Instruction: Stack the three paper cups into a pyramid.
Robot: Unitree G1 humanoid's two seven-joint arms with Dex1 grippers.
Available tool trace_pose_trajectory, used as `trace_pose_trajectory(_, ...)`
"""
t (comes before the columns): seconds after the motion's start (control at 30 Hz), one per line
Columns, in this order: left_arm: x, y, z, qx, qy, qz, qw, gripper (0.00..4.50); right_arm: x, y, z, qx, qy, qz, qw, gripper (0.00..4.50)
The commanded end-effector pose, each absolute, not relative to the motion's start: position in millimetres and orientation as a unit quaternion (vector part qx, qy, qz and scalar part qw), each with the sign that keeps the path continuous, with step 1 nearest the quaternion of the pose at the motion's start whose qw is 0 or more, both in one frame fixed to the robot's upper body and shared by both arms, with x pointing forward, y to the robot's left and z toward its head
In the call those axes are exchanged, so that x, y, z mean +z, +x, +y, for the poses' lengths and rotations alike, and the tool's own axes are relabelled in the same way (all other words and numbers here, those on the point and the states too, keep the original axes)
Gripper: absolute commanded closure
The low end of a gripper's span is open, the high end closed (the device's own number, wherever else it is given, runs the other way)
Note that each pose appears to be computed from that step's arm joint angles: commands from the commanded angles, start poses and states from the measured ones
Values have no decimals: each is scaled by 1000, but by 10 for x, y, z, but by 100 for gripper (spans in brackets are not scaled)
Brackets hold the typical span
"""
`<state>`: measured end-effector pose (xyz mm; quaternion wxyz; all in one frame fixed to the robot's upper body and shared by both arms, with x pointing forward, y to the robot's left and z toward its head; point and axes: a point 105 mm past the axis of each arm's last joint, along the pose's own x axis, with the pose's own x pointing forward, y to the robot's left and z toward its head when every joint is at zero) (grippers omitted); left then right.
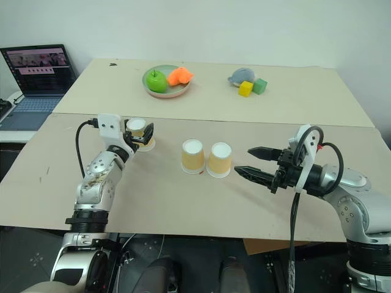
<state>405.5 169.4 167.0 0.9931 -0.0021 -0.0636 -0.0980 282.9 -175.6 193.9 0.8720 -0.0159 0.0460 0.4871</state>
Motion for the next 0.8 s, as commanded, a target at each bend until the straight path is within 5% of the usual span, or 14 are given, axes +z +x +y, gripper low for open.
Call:
trace_pose_trajectory(0.03, 1821, 4077, 1694, -97, -2, -93, 991, 69, 2118, 2790, -1801, 481, -38, 9, 876, 0)
trace_pose_trajectory(0.17, 1843, 4073, 1641, -110, -5, -95, 989, 205, 2119, 2800, -1814, 477, -38, 7, 878, 0)
trace_pose_trajectory(0.33, 1955, 4097, 1595, -112, 14, -107, 988, 205, 2123, 2824, -1822, 474, -43, 6, 879, 0)
trace_pose_trajectory(0.53, 2511, 4159, 1457, -152, 2, -163, 975, 205, 2127, 2843, -1824, 475, -43, 6, 879, 0)
trace_pose_trajectory(0.7, 2723, 4146, 1172, -248, -14, -157, 956, 205, 2118, 2817, -1835, 480, -45, 13, 876, 0)
trace_pose_trajectory(0.8, 2701, 3902, 759, -400, -5, -132, 907, 205, 2094, 2710, -1845, 494, -45, 24, 868, 0)
